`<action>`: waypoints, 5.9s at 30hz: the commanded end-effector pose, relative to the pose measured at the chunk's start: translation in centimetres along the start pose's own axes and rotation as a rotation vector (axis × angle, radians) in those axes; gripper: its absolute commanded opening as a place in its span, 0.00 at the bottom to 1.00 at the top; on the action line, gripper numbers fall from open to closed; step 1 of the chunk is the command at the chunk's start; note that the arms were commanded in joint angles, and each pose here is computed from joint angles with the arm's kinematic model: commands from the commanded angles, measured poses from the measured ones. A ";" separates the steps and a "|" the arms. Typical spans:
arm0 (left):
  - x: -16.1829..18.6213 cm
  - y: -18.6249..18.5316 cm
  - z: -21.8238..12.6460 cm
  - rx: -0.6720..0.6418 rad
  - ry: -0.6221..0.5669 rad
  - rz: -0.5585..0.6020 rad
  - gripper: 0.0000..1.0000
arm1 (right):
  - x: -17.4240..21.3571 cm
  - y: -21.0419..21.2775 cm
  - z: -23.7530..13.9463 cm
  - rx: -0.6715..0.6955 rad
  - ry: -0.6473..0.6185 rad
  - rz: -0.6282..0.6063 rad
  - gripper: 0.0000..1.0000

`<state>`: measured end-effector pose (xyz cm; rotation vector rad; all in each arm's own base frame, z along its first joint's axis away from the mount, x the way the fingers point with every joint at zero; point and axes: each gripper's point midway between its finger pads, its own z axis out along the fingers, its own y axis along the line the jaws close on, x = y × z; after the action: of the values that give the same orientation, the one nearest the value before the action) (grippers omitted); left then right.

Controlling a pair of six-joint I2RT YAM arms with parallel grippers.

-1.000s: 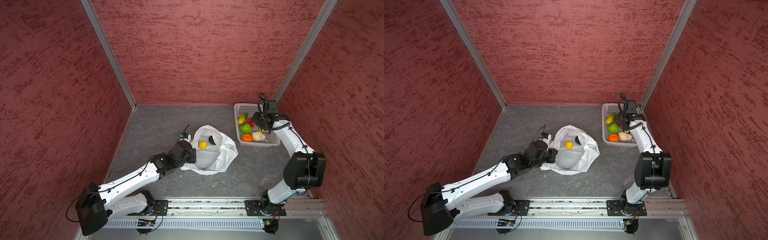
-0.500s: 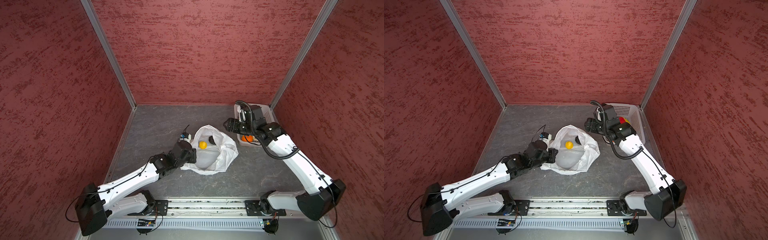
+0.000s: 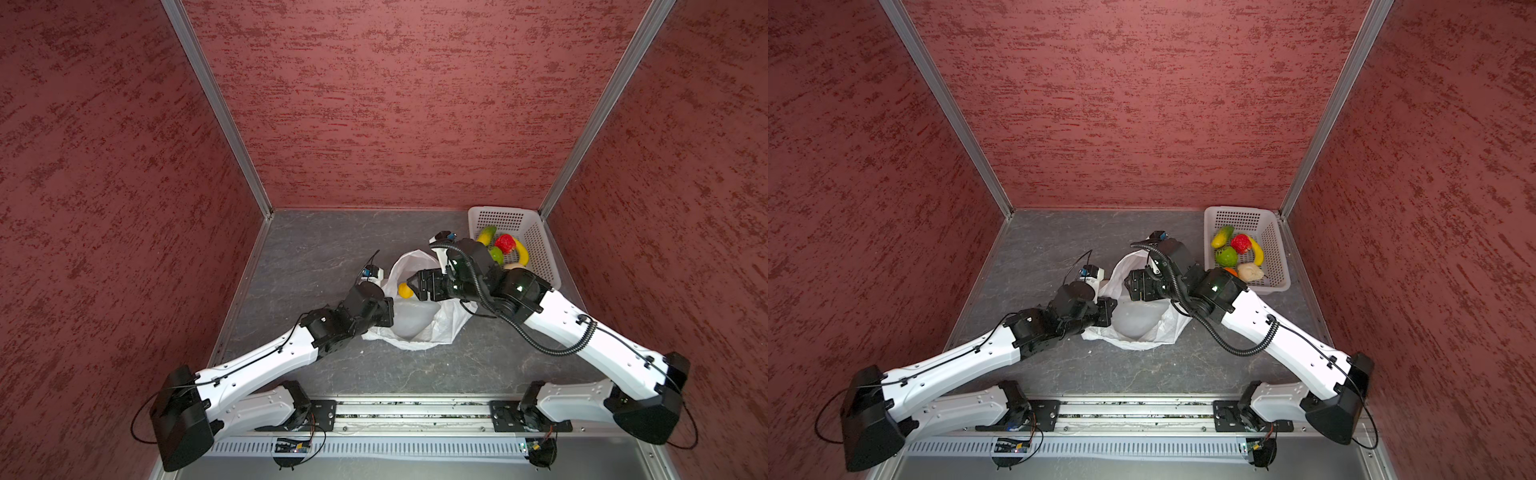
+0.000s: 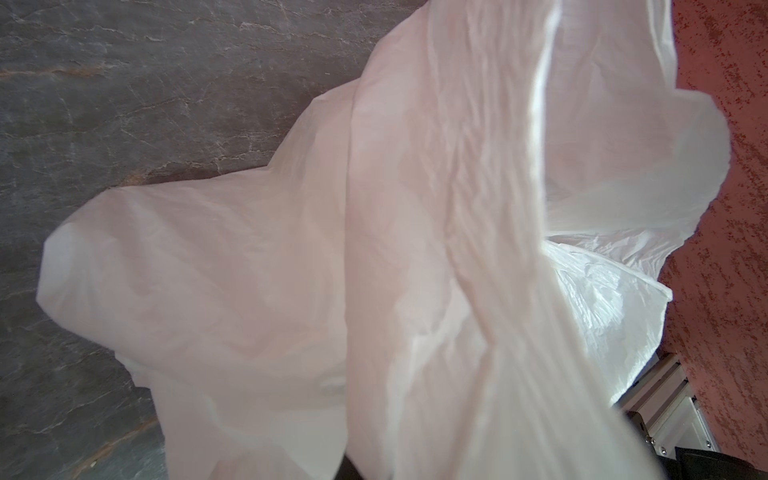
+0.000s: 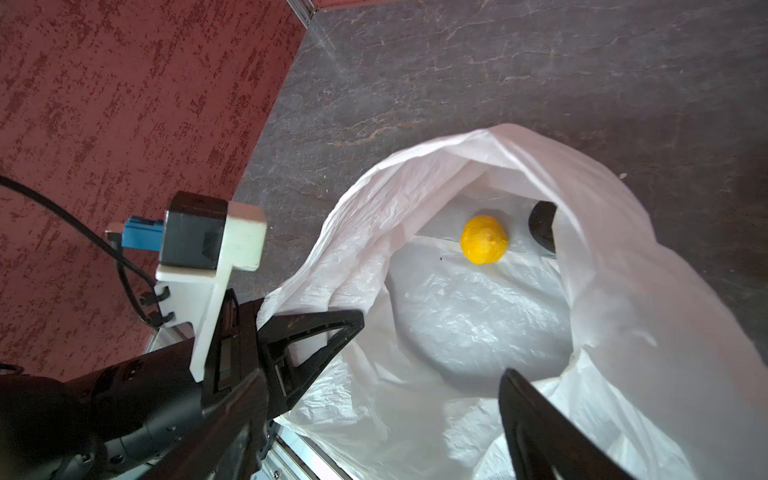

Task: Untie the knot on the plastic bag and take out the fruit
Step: 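Move the right gripper back over the bag opening, then lower the right gripper into the bag and close on the yellow fruit, then lift the yellow fruit out of the bag toward the basket, then lower the yellow fruit into the white basket and open the right gripper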

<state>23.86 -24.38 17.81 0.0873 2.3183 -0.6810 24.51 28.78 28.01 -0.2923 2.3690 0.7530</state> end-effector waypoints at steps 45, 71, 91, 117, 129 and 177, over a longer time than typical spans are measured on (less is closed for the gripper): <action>-0.8 -1.2 -0.1 0.045 -0.030 0.004 0.00 | 5.5 -9.1 18.5 0.196 -0.032 0.175 0.86; 0.5 -1.8 -0.2 0.062 0.016 0.013 0.00 | 3.7 -12.5 22.9 0.323 -0.155 0.194 0.74; 0.0 -1.7 -0.2 0.045 -0.018 0.013 0.00 | 5.1 -9.3 19.9 0.197 -0.084 0.192 0.43; -0.4 -1.5 -0.3 0.047 -0.040 0.013 0.00 | 5.3 -4.0 7.0 0.087 -0.053 0.211 0.41; -0.4 -1.7 -0.2 0.054 -0.035 0.015 0.00 | -1.2 -4.5 -2.1 0.154 -0.207 0.238 0.41; -0.3 -1.6 -0.3 0.031 -0.022 0.016 0.00 | -10.4 -41.1 0.3 0.688 -0.348 0.458 0.40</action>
<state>23.27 -25.58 18.17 0.1206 2.3004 -0.7098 46.72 -2.99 14.71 0.6502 2.2617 0.1368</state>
